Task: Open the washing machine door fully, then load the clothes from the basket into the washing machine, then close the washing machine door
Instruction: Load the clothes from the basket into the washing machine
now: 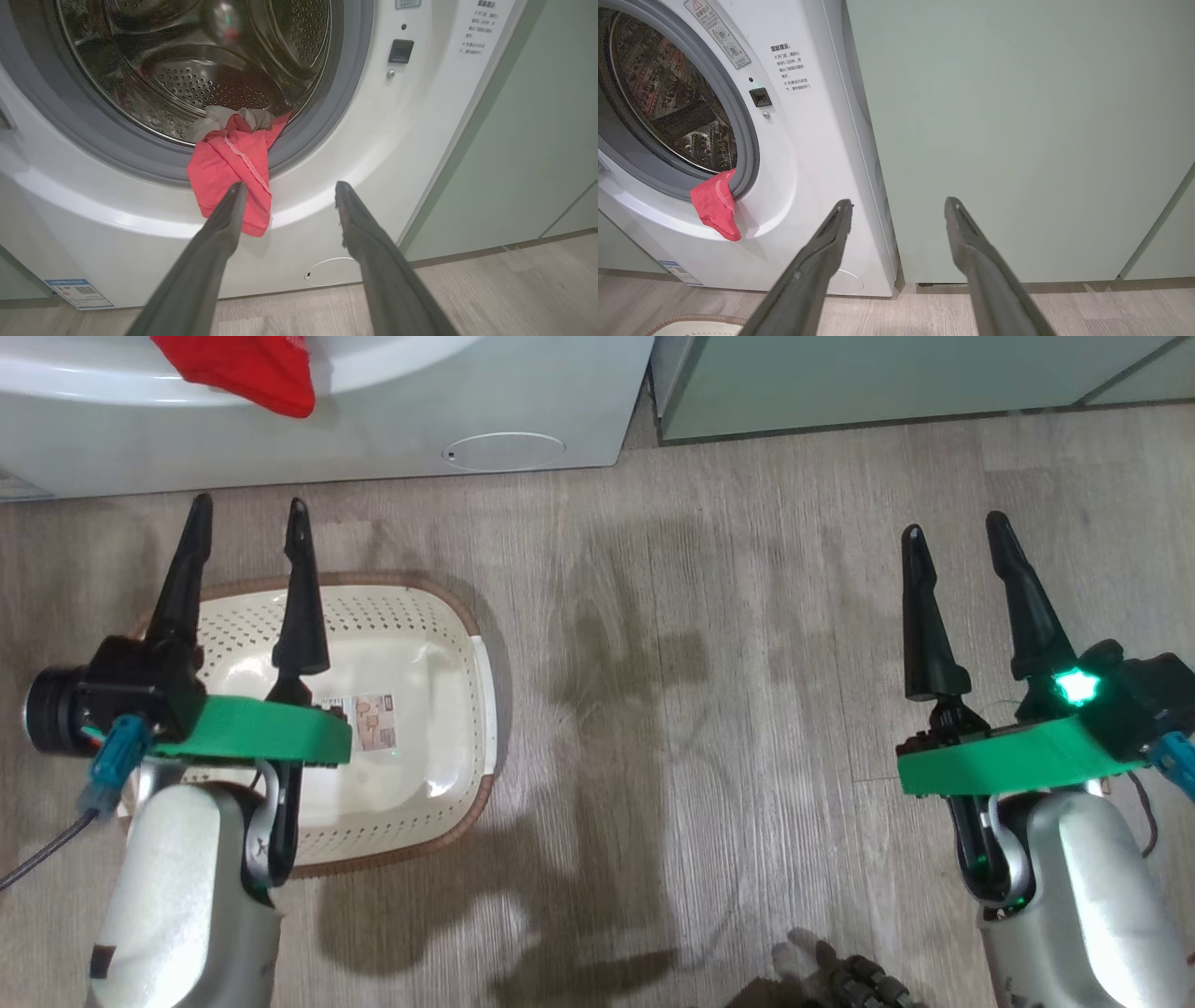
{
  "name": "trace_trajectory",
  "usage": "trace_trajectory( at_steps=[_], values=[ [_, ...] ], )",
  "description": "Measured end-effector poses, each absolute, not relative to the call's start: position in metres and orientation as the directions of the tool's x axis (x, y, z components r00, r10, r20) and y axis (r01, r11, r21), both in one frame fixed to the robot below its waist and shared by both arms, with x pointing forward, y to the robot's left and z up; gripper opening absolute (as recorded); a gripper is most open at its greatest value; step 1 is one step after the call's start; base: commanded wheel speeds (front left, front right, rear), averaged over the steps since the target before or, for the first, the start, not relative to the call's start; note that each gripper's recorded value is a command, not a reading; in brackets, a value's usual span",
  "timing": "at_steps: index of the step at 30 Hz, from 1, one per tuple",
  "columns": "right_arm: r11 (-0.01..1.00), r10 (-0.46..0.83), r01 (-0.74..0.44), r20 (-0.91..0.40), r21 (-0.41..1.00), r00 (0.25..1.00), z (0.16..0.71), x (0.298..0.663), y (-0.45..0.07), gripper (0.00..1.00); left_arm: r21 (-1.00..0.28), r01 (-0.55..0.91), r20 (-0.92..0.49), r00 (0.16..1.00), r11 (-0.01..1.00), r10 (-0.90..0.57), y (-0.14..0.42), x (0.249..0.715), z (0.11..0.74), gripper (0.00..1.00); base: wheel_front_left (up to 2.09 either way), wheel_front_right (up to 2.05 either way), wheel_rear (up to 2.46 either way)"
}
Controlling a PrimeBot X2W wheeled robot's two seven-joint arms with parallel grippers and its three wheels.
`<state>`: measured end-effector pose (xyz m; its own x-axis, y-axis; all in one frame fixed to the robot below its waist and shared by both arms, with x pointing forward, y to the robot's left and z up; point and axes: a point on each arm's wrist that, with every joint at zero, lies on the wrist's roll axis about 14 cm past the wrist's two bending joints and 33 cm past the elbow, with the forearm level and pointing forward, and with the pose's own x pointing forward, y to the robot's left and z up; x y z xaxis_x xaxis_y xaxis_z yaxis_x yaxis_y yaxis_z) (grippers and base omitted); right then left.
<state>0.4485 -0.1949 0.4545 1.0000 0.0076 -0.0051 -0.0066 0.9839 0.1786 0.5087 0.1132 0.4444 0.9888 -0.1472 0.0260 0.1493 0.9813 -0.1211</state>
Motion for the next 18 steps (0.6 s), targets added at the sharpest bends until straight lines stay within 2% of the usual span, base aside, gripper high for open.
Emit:
trace_trajectory(
  at_steps=[13, 18],
  values=[
    [0.984, 0.003, 0.001, -0.019, 0.180, 1.000, 0.452, 0.442, -0.196, 1.00, -0.119, 0.152, 0.015, 0.988, 0.981, -0.151, 0.112, 0.505, 0.441, 1.00, 0.00, 0.00, 0.00],
    [0.984, 0.002, 0.004, -0.035, 0.179, 0.999, 0.445, 0.443, -0.196, 1.00, -0.115, 0.150, -0.028, 0.988, 0.982, -0.154, 0.113, 0.505, 0.425, 1.00, 0.00, 0.00, 0.00]
  ],
)
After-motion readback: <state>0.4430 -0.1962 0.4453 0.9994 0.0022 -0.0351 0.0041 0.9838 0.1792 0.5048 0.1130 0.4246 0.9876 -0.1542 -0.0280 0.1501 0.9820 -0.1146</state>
